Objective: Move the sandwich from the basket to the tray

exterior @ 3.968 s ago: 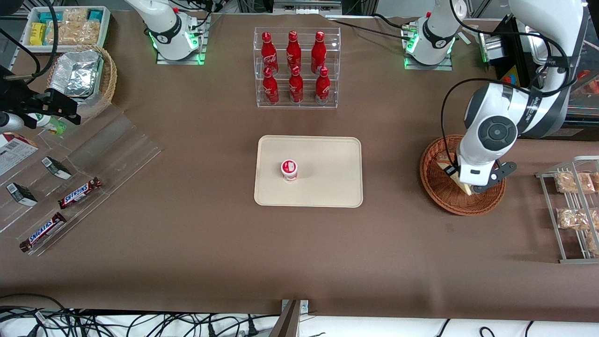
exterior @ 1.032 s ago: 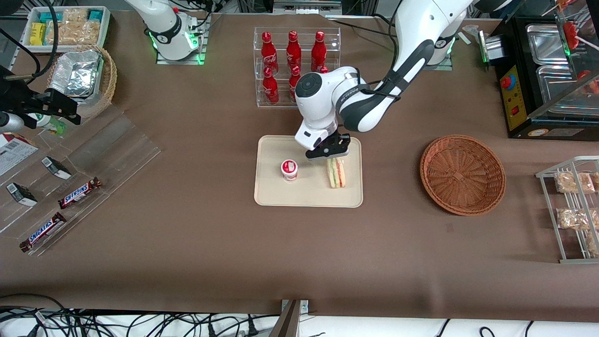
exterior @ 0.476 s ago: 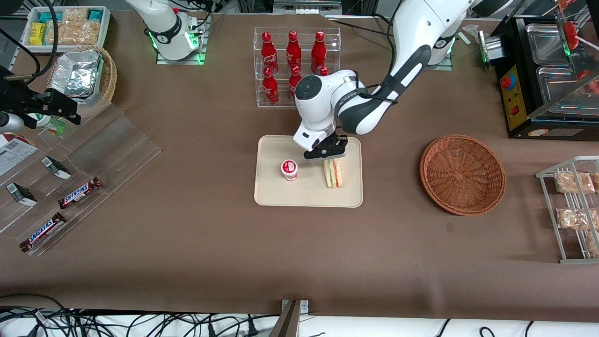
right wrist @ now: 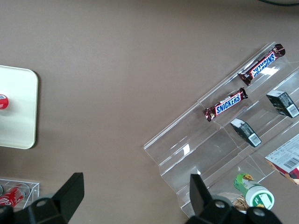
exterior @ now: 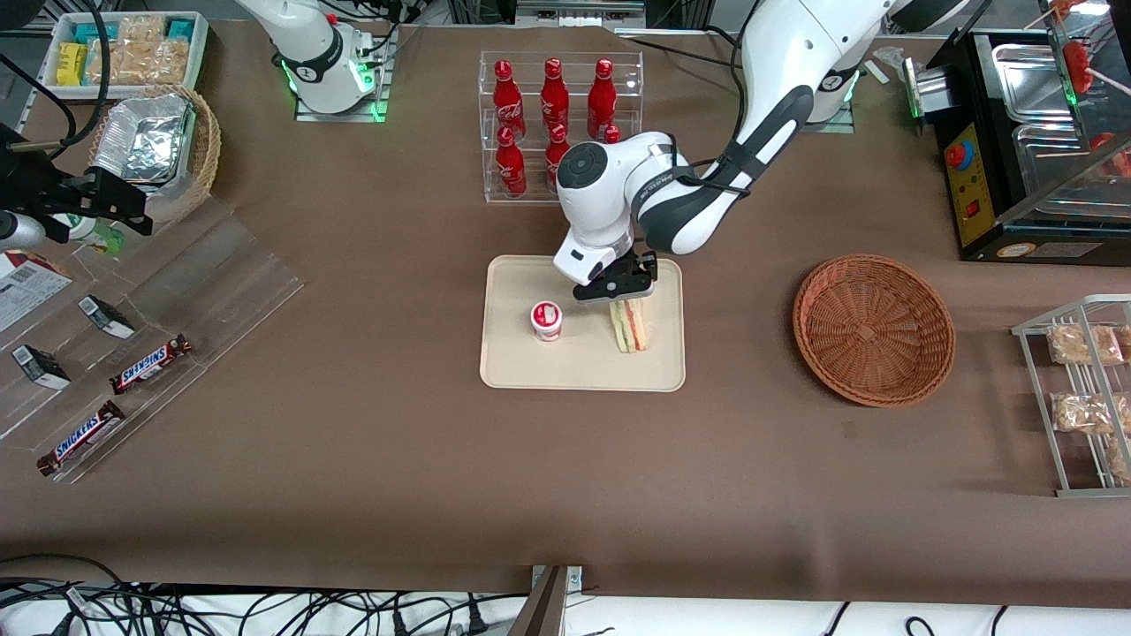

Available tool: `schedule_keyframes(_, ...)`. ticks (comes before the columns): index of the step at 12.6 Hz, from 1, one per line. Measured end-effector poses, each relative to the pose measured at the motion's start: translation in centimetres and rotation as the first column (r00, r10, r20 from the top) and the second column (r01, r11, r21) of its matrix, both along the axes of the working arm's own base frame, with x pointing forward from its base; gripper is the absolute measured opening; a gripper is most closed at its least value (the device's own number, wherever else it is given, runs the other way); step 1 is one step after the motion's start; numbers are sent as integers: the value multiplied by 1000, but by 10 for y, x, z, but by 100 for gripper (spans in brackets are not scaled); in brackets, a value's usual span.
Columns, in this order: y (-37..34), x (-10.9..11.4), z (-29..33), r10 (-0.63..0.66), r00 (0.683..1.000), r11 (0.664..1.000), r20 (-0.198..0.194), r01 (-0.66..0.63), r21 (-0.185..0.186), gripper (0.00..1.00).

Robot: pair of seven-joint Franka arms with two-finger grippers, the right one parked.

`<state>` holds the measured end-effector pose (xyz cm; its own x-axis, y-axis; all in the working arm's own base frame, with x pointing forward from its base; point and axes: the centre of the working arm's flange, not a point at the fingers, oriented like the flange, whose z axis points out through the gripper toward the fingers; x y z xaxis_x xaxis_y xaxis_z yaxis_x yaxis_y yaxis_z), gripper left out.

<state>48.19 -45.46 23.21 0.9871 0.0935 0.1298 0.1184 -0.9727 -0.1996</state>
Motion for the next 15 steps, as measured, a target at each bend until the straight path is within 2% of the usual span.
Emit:
schedule_keyframes(1, -1, 1, 2, 1, 1000, 1000, 3, -1, -3, 95)
schedule_keyframes(2, -2, 4, 6, 4, 1000, 1000, 9, -4, -8, 100)
schedule_keyframes(4, -3, 12, 20, 26, 999, 1000, 18, -26, -7, 100)
schedule_keyframes(6, -2, 24, 51, 83, 997, 996, 6, -83, -12, 100)
schedule_keyframes(9, 9, 44, 119, 127, 991, 990, -36, -129, -49, 100)
schedule_keyframes(12, 60, 82, 182, 142, 986, 984, -84, -150, -94, 100)
schedule_keyframes(15, 125, 115, 236, 95, 982, 981, -163, -120, -151, 100)
